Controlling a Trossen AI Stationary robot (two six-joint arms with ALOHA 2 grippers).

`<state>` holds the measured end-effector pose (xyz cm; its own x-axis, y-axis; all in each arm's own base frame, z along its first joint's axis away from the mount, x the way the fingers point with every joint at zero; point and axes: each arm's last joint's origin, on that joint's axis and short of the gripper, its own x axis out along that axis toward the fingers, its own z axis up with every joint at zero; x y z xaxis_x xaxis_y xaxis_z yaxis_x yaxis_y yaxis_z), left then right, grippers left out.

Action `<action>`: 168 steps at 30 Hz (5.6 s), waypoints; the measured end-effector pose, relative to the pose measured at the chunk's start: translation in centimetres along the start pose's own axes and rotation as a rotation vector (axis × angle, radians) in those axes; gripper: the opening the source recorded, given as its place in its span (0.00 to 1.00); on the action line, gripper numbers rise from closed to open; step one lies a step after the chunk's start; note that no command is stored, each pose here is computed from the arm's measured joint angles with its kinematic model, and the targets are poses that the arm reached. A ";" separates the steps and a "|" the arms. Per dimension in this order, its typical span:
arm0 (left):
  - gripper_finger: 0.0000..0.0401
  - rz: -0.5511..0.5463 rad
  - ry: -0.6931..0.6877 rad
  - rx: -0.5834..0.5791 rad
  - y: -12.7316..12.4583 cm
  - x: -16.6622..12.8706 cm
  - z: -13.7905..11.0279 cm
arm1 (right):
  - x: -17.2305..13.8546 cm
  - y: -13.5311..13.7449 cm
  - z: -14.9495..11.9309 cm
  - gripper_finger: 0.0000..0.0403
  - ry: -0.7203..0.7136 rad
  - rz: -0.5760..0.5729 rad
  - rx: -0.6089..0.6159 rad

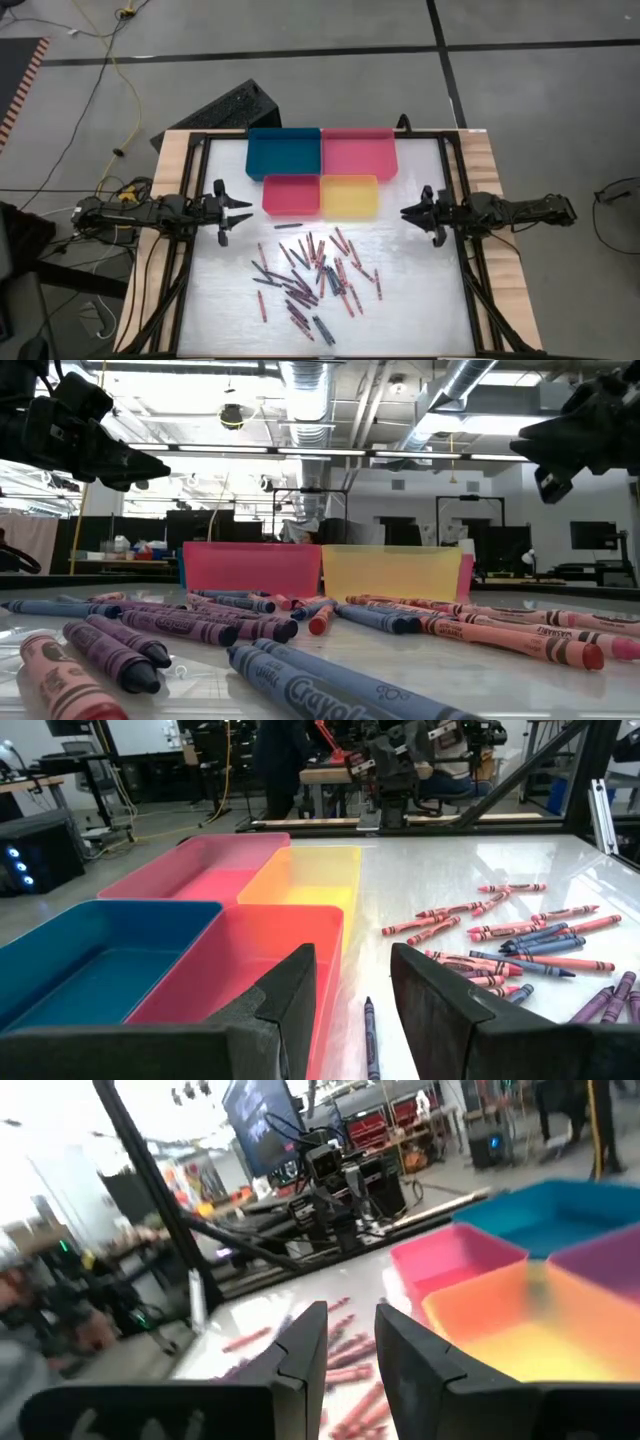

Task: Sort crayons
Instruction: Put the pink crayon into the pink bin

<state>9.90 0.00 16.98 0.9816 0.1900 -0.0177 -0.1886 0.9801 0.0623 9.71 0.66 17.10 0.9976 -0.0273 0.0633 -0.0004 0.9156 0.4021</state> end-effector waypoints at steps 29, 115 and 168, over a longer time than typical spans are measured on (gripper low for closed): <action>0.31 0.052 -0.017 -0.463 0.2 0.0 0.1 | 0.3 3.4 10.4 0.28 -0.396 -0.282 -0.047; 0.40 0.181 -0.044 -0.490 0.5 0.0 0.1 | 17.1 15.7 -9.2 0.21 1.093 -1.069 0.448; 0.40 0.186 -0.051 -0.554 0.5 0.0 0.1 | 17.1 -8.6 13.0 0.01 0.703 -1.300 0.120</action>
<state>9.76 0.53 17.08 0.9281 0.3724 -0.0077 -0.3318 0.8172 -0.4713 25.92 -12.89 26.64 0.1305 -0.5549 -0.8216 0.9266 0.3631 -0.0981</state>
